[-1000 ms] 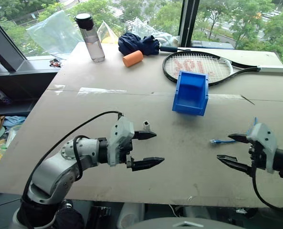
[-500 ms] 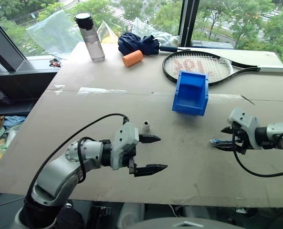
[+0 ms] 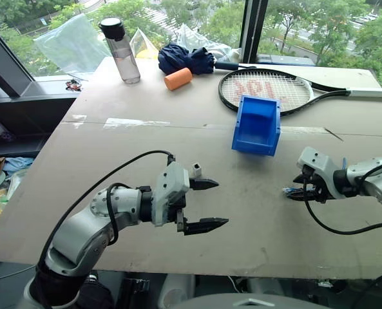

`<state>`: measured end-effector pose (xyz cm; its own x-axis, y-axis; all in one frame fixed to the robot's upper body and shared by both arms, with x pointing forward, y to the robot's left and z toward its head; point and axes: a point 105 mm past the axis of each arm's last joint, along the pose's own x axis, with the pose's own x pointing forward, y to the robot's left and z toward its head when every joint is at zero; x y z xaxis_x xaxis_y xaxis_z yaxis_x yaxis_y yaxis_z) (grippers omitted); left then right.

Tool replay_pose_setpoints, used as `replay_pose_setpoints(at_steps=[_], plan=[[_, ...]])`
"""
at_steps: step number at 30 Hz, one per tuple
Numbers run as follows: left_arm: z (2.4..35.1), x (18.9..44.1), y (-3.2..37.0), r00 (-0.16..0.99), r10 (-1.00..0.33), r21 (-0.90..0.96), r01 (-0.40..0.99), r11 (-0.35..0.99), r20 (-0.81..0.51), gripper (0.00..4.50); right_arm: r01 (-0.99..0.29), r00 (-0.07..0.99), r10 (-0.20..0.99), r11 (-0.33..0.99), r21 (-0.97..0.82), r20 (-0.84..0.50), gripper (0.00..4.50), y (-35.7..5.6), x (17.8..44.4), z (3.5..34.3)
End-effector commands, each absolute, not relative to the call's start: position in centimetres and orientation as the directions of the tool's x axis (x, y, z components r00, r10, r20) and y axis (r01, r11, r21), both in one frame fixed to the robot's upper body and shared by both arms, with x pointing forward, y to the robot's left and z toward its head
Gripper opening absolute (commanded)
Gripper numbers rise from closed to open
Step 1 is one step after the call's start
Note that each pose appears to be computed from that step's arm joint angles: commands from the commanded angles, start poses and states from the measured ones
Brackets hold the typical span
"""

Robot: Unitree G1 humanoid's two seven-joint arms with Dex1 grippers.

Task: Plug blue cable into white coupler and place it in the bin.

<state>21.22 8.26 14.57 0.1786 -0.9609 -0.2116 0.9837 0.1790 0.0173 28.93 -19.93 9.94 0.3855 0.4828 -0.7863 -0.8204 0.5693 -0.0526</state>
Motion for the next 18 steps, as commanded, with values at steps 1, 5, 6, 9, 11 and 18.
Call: replay_pose_setpoints(at_steps=[1, 5, 6, 9, 11, 18], plan=[[14.9, 20.9, 8.1, 0.175, -0.965, 0.05, 0.984, 0.168, -0.194, 4.5, -0.827, 0.393, 0.464, 0.555, -0.086, -0.794, 2.65, -20.0, 29.3, 10.3], [14.9, 20.9, 8.1, 0.179, -0.964, 0.062, 0.983, 0.17, -0.195, 4.5, -0.83, 0.379, 0.439, 0.551, -0.089, -0.815, 1.66, -20.1, 29.4, 9.8], [14.9, 21.0, 8.1, 0.181, -0.964, 0.065, 0.983, 0.171, -0.195, 4.5, -0.834, 0.371, 0.439, 0.546, -0.084, -0.818, 1.18, -20.0, 29.2, 9.7], [15.1, 21.4, 8.3, 0.188, -0.962, 0.073, 0.982, 0.177, -0.197, 4.5, -0.844, 0.35, 0.455, 0.532, -0.065, -0.819, 0.01, -19.5, 28.7, 9.5], [15.1, 21.5, 8.4, 0.193, -0.961, 0.077, 0.98, 0.181, -0.196, 4.5, -0.849, 0.347, 0.466, 0.525, -0.061, -0.814, 0.01, -19.2, 28.4, 9.5], [14.3, 21.5, 8.6, 0.227, -0.951, 0.098, 0.973, 0.211, -0.208, 4.5, -0.897, 0.33, 0.572, 0.437, -0.062, -0.751, 0.01, -14.6, 27.1, 10.7]])
